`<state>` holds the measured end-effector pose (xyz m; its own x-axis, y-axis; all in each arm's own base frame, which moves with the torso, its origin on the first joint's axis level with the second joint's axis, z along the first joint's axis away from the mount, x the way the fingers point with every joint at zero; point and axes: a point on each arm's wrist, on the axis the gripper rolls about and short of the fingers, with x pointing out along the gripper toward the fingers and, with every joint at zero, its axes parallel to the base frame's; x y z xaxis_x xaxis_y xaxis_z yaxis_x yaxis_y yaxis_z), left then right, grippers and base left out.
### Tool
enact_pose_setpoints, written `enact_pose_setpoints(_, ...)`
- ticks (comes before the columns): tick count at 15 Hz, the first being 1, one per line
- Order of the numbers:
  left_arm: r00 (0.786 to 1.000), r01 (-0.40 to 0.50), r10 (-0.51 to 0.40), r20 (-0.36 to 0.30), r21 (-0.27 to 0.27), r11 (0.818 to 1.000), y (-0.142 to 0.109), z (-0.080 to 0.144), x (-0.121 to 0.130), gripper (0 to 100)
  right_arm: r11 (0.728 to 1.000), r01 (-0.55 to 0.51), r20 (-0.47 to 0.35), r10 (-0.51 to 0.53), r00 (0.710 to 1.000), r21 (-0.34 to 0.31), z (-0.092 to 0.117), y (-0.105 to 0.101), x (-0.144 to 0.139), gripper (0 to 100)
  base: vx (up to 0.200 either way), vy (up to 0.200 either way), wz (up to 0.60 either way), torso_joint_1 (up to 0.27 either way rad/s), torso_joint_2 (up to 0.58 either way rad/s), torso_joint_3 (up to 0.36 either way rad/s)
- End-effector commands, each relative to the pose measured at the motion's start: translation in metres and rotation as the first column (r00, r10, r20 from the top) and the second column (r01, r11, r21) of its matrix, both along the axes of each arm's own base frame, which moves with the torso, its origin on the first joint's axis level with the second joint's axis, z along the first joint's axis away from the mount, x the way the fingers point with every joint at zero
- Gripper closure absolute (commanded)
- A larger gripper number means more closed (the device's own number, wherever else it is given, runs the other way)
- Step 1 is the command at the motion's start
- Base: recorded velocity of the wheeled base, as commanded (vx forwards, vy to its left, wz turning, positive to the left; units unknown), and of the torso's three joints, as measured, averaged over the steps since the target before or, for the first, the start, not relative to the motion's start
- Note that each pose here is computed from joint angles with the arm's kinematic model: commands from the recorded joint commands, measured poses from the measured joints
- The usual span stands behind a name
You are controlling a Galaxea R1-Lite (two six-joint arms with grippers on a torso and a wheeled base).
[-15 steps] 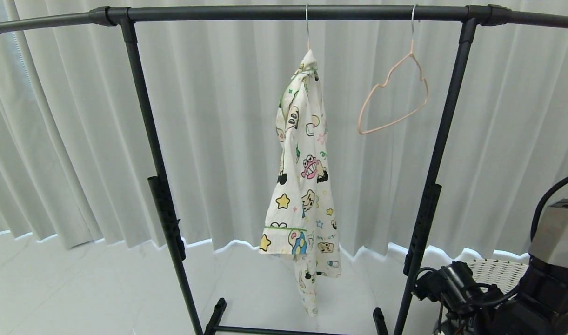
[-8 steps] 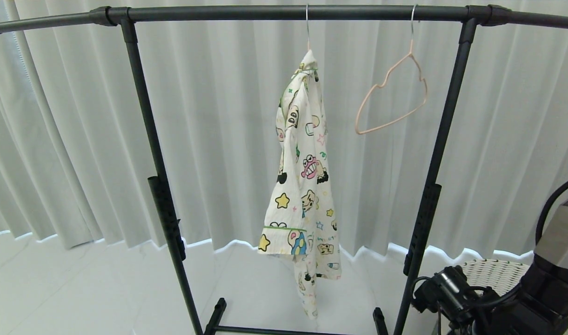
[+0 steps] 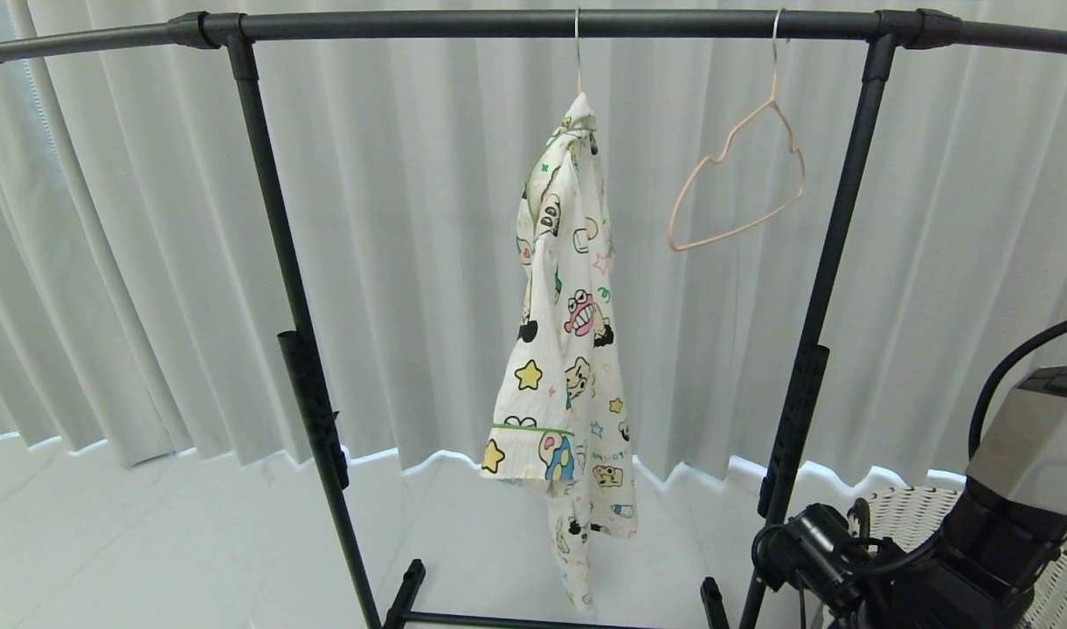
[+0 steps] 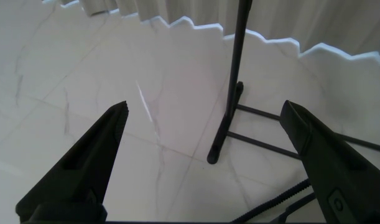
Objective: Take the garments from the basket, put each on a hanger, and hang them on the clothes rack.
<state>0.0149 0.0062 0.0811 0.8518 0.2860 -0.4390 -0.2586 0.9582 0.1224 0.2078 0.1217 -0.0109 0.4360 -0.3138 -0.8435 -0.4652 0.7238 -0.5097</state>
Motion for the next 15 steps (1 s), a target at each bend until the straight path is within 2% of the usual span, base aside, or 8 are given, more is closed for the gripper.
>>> enact_pose_setpoints(1, 1.000, 0.000, 0.000, 0.000, 0.000, 1.000, 0.000, 0.000, 0.000, 0, 1.000, -0.014, -0.012, 0.014, 1.000, -0.008, -0.005, 0.004, 0.000, 0, 0.000, 0.000, 0.00, 0.000, 0.00, 0.000)
enact_pose_setpoints(7, 1.000, 0.000, 0.000, 0.001, 0.000, 1.000, 0.000, 0.000, 0.000, 0, 0.999, -0.003, -0.021, 0.002, 1.000, -0.046, -0.012, 0.002, 0.000, 0, 0.000, 0.000, 0.00, 0.000, 0.00, 0.000)
enact_pose_setpoints(8, 1.000, 0.000, 0.000, 0.000, 0.000, 1.000, 0.000, 0.000, 0.000, 0, 0.999, -0.003, -0.018, 0.002, 1.000, -0.044, -0.011, 0.003, 0.001, 100, 0.000, 0.000, 0.00, 0.000, 0.00, 0.000)
enact_pose_setpoints(11, 1.000, 0.000, 0.000, 0.001, 0.000, 1.000, 0.000, 0.000, 0.000, 0, 0.999, -0.006, -0.020, 0.005, 1.000, -0.047, -0.011, 0.003, 0.000, 100, 0.000, 0.000, 0.00, 0.000, 0.00, 0.000)
enact_pose_setpoints(14, 1.000, -0.001, 0.001, 0.007, -0.001, 1.000, 0.000, 0.000, 0.000, 0, 0.999, 0.026, 0.007, -0.026, 1.000, -0.020, -0.006, 0.004, -0.001, 100, 0.000, 0.000, 0.00, 0.000, 0.00, 0.000)
enact_pose_setpoints(15, 1.000, -0.001, 0.001, 0.008, -0.001, 1.000, 0.000, 0.000, -0.001, 0, 0.998, 0.064, 0.035, -0.065, 0.997, 0.010, 0.009, 0.004, -0.003, 100, 0.000, 0.000, 0.00, 0.000, 0.00, 0.000)
